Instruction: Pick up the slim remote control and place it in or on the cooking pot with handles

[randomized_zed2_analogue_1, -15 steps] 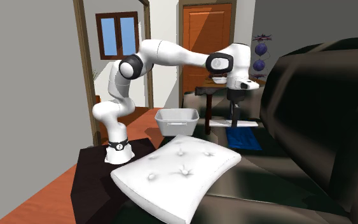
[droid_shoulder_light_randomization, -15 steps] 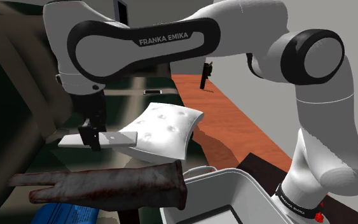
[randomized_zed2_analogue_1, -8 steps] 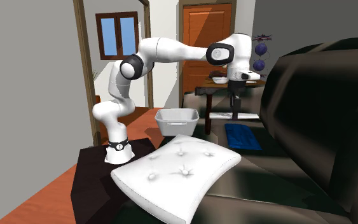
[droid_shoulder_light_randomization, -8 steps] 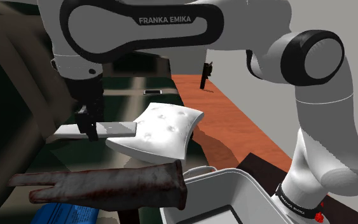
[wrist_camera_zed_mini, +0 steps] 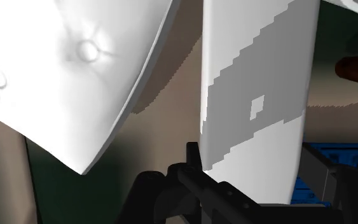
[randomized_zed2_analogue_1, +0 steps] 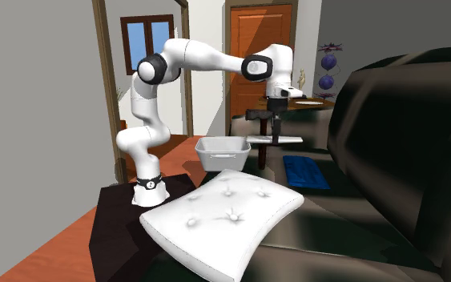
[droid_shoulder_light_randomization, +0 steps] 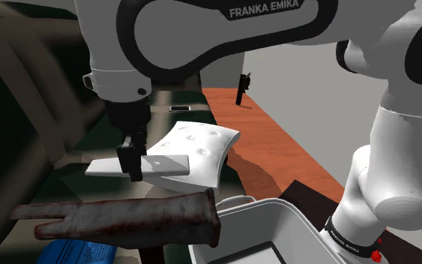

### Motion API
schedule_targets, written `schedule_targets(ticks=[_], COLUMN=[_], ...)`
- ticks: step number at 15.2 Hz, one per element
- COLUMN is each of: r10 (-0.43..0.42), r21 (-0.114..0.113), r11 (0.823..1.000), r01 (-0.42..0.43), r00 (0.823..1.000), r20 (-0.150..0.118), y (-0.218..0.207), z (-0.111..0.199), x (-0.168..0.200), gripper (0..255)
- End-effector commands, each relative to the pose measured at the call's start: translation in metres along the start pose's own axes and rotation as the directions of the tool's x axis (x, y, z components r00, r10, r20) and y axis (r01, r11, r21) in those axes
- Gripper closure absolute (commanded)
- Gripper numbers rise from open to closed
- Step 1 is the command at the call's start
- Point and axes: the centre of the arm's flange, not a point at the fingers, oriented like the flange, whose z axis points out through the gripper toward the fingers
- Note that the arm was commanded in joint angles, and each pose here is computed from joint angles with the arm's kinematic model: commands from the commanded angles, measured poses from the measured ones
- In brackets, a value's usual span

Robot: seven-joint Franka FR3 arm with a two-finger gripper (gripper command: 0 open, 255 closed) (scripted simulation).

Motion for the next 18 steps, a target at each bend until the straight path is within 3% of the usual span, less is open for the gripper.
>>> schedule_targets(ticks=[1,18], r10=[0.001,0.001], r21=[0.000,0.000], r11=[1.000,1.000], r01=[-0.001,-0.001], r00=[1.000,1.000], r20=[0.000,0.000], y=[-0.015,-0.160], z=[0.000,-0.001], x=[-0.022,-0.194], gripper=[255,255])
